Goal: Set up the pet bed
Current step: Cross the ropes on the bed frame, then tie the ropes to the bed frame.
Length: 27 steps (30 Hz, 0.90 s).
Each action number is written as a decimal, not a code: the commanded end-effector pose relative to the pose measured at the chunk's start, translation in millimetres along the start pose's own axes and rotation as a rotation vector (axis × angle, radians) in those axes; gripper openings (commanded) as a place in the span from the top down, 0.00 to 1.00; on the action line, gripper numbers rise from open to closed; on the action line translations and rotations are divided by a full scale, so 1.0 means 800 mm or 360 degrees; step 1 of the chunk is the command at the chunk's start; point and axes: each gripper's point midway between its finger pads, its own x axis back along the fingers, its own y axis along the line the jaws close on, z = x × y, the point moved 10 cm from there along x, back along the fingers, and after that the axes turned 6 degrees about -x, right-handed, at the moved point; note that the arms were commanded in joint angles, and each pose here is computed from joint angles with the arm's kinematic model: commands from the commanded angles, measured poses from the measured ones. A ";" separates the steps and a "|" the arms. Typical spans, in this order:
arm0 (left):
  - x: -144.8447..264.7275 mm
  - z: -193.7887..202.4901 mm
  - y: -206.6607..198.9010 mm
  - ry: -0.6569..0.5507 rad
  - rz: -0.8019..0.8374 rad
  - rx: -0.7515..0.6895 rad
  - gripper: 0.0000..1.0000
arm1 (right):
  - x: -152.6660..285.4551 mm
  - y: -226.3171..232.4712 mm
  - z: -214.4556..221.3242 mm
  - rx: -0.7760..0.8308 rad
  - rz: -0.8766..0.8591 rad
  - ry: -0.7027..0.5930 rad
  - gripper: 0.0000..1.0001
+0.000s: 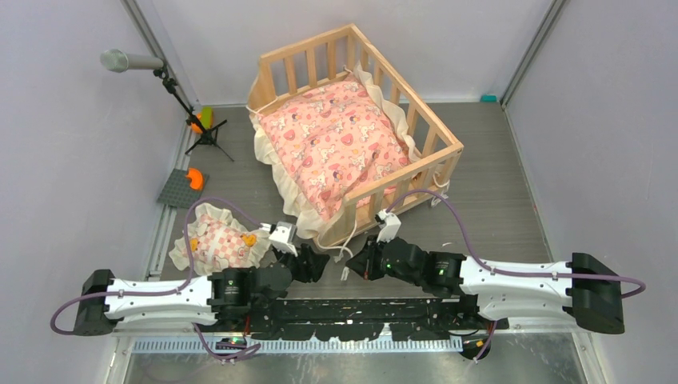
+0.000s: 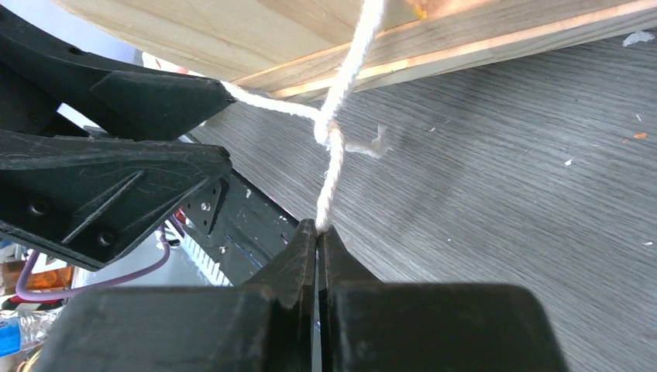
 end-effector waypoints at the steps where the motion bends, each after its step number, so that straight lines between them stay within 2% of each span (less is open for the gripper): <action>1: -0.007 -0.008 -0.010 -0.0123 -0.0008 0.0210 0.43 | 0.002 0.010 -0.008 -0.0038 -0.0080 -0.0058 1.00; 7: -0.016 -0.009 -0.014 -0.0231 -0.0045 0.0384 0.44 | 0.000 0.010 -0.006 -0.0040 -0.0078 -0.0051 1.00; 11: -0.020 -0.008 -0.021 -0.0230 -0.0028 0.0467 0.45 | 0.000 0.008 -0.006 -0.0049 -0.0077 -0.0056 1.00; 20: -0.034 -0.001 -0.029 -0.0262 -0.0106 0.0810 0.49 | 0.000 0.007 -0.006 -0.0058 -0.0078 -0.0068 1.00; 27: -0.046 -0.001 -0.036 -0.0326 -0.0187 0.0884 0.53 | 0.003 0.005 -0.006 -0.0067 -0.0080 -0.0078 1.00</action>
